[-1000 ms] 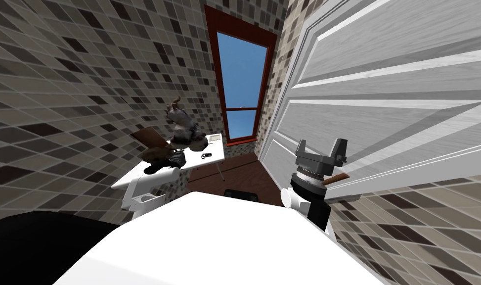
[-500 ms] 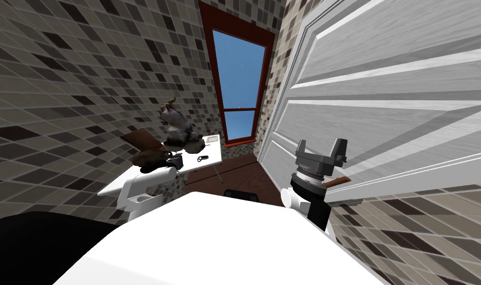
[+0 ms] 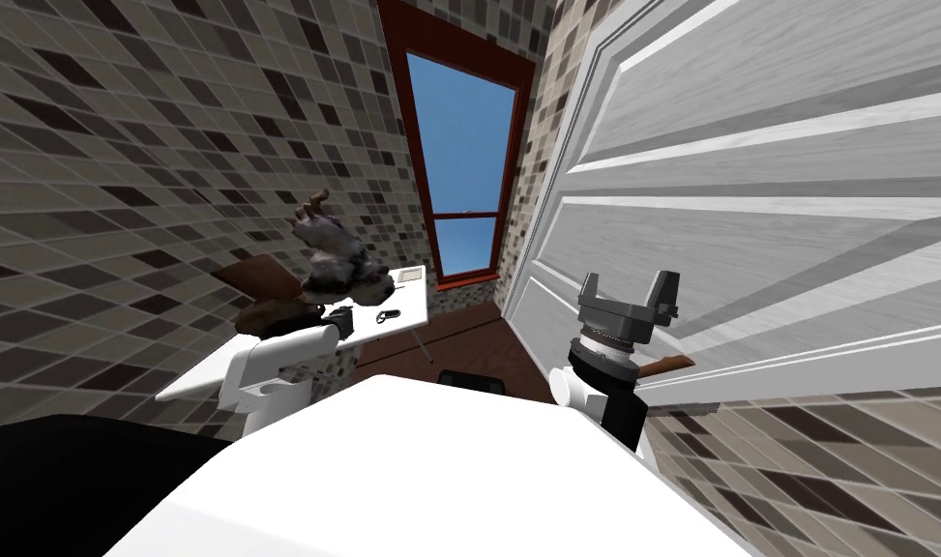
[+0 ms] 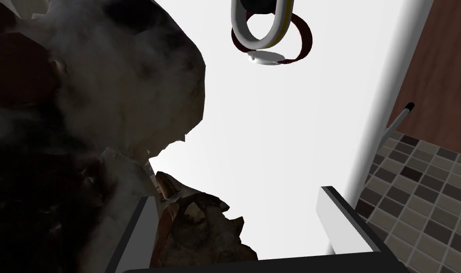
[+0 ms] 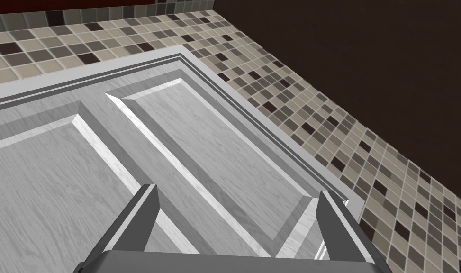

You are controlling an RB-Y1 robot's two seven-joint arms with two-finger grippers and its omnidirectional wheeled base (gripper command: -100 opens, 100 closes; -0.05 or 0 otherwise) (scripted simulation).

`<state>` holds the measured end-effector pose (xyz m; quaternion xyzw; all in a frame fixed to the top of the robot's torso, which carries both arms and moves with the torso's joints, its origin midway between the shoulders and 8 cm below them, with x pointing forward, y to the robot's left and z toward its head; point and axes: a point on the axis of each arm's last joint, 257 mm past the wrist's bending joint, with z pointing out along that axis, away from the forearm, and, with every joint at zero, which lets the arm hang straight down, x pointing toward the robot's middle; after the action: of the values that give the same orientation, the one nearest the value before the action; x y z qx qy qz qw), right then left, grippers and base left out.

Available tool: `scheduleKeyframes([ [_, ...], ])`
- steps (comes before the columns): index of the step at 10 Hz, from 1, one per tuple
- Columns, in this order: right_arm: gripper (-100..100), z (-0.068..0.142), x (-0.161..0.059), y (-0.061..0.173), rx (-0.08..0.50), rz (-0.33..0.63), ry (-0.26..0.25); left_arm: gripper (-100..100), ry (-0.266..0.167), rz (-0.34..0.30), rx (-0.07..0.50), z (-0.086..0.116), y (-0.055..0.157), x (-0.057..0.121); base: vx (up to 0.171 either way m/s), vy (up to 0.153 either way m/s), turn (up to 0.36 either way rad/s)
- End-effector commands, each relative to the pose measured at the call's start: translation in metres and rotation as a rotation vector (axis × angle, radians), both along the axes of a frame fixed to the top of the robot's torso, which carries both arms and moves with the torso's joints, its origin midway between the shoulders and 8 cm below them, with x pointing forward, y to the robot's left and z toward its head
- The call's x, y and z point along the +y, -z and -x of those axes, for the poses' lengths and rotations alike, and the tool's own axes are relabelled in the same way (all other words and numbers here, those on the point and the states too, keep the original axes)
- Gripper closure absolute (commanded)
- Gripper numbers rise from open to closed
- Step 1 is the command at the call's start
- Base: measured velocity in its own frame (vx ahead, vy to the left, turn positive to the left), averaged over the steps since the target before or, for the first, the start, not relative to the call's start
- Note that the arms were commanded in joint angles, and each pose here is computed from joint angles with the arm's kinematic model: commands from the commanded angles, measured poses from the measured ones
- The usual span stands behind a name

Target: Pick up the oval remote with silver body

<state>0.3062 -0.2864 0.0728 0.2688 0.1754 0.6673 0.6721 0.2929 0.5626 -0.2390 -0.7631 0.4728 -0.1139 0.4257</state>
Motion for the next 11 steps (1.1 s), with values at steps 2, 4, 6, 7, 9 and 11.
scheduleKeyframes([
  [2,0,0.0,0.0,0.0,0.0,0.0,0.0,-100,-0.02,0.041,0.066,0.017,0.014,0.002,0.105,-0.038,-0.013],
  [4,0,0.0,0.0,0.0,0.0,0.0,0.0,-100,-0.032,0.067,0.107,0.028,0.021,0.005,0.059,-0.005,-0.006],
  [6,0,0.0,0.0,0.0,0.0,0.0,0.0,-100,-0.043,0.096,0.148,0.038,0.029,0.007,0.106,-0.02,-0.009],
  [7,0,0.0,0.0,0.0,0.0,0.0,0.0,-100,-0.046,0.111,0.167,0.042,0.033,0.004,0.114,-0.028,0.001],
  [9,0,0.0,0.0,0.0,0.0,0.0,0.0,-100,-0.055,0.142,0.21,0.053,0.041,0.005,0.096,-0.029,-0.005],
  [11,0,0.0,0.0,0.0,0.0,0.0,0.0,-100,-0.062,0.174,0.249,0.064,0.047,0.004,0.113,-0.019,-0.001],
])
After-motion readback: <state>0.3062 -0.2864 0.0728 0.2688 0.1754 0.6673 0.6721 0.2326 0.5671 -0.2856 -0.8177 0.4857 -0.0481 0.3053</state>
